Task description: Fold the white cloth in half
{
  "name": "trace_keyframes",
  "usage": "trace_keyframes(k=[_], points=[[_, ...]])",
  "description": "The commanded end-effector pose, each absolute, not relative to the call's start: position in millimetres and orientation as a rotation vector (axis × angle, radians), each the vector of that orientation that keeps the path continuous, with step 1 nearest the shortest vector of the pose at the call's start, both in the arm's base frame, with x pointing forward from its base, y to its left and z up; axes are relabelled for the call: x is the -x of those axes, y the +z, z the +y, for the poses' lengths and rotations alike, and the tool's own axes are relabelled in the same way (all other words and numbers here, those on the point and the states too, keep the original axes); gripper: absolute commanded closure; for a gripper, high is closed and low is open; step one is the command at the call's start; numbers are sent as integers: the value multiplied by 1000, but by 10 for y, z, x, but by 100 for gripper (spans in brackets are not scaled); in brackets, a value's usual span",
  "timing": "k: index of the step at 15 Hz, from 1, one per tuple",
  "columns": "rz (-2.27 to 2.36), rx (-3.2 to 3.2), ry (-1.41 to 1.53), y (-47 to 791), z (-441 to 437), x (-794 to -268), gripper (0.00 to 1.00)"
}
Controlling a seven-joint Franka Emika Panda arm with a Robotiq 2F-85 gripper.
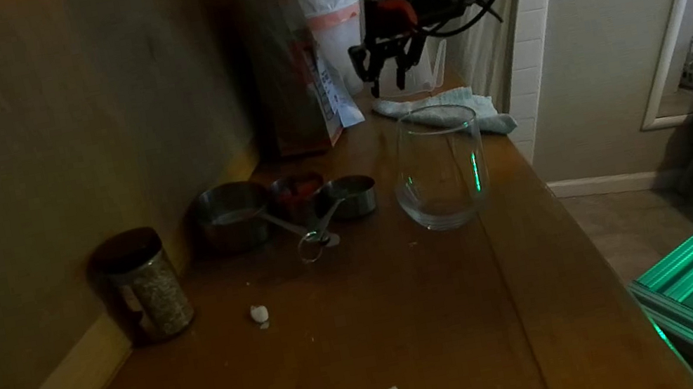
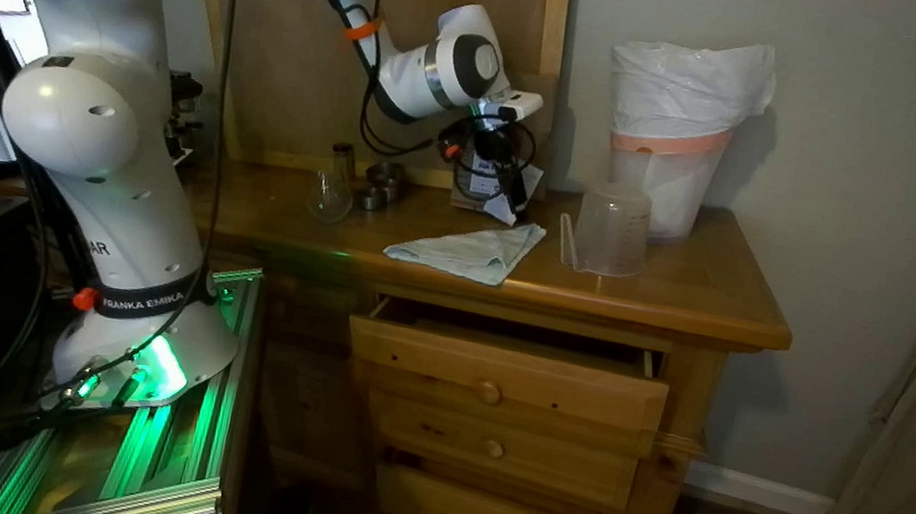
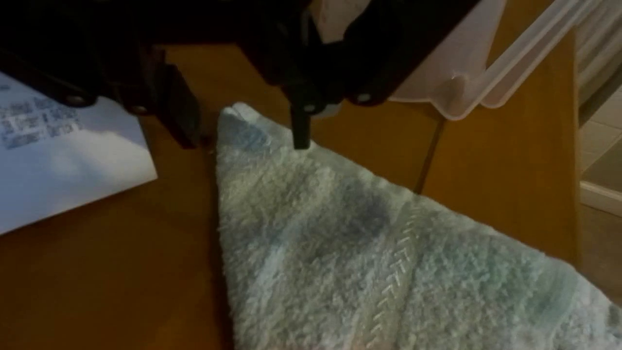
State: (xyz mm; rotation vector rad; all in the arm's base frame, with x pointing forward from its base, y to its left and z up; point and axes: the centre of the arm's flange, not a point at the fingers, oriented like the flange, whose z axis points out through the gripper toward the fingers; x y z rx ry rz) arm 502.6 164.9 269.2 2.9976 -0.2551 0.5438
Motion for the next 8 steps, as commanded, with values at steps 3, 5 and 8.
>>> trace_keyframes(k=[3, 5, 8], points=[[-237, -2992, 481, 3294, 1321, -4648, 2], [-196, -2990, 425, 3418, 1178, -4454, 0], [-97, -3039, 332, 3590, 987, -4117, 0]])
